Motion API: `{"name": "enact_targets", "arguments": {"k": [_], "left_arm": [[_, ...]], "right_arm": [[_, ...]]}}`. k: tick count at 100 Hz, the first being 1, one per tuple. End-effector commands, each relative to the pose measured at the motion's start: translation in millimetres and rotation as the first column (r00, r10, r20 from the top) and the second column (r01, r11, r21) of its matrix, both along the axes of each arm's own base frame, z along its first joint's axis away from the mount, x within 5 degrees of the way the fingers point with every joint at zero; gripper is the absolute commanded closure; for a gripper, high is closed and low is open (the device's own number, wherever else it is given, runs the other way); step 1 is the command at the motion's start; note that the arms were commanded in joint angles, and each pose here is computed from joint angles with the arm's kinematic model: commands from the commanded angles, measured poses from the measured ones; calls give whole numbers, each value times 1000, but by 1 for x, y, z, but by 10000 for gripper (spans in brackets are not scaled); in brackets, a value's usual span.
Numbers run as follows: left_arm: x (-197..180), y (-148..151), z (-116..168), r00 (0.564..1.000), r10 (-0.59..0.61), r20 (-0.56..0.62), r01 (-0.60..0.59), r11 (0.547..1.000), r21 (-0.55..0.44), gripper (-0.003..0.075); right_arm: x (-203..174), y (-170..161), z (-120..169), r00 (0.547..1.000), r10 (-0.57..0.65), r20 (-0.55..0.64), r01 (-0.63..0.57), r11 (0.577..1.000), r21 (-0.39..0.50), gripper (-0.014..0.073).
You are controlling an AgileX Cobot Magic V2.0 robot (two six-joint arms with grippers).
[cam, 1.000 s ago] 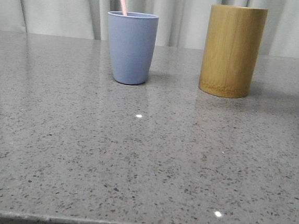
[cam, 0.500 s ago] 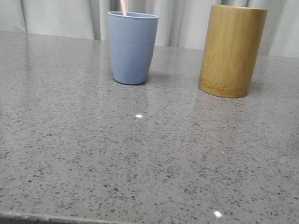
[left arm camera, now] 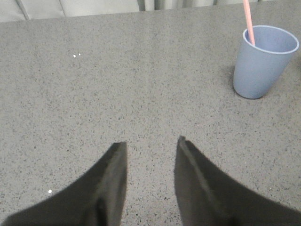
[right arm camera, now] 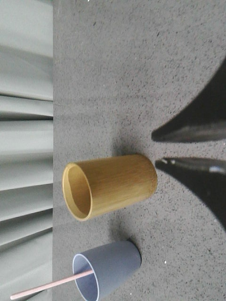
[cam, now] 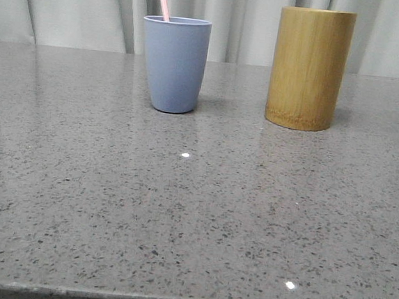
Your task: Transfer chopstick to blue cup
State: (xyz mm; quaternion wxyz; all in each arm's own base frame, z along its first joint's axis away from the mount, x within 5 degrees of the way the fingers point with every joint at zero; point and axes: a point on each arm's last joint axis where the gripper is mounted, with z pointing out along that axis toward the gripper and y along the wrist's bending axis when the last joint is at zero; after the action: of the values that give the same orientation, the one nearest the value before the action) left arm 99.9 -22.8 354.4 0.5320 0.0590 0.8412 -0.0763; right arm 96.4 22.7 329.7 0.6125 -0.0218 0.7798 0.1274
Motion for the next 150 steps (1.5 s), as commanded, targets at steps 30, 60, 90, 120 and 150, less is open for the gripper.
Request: {"name": "enact_targets", "arguments": {"k": [30, 60, 90, 120, 150], "left_arm": [[2, -2, 4, 991, -6, 132, 13, 998, -55, 739], [3, -2, 4, 991, -5, 134, 12, 999, -50, 739], [3, -2, 4, 991, -5, 134, 12, 999, -50, 739], [3, -2, 4, 991, -5, 134, 12, 999, -50, 739], [2, -2, 3, 993, -5, 121, 10, 999, -47, 739]], "right_arm": [[-22, -6, 1, 995, -9, 96, 7, 1000, 20, 692], [-23, -6, 1, 995, -9, 96, 7, 1000, 20, 692], [-23, -6, 1, 995, -9, 96, 7, 1000, 20, 692], [-23, -6, 1, 995, -9, 96, 7, 1000, 20, 692], [-23, -6, 1, 995, -9, 96, 7, 1000, 20, 692]]}}
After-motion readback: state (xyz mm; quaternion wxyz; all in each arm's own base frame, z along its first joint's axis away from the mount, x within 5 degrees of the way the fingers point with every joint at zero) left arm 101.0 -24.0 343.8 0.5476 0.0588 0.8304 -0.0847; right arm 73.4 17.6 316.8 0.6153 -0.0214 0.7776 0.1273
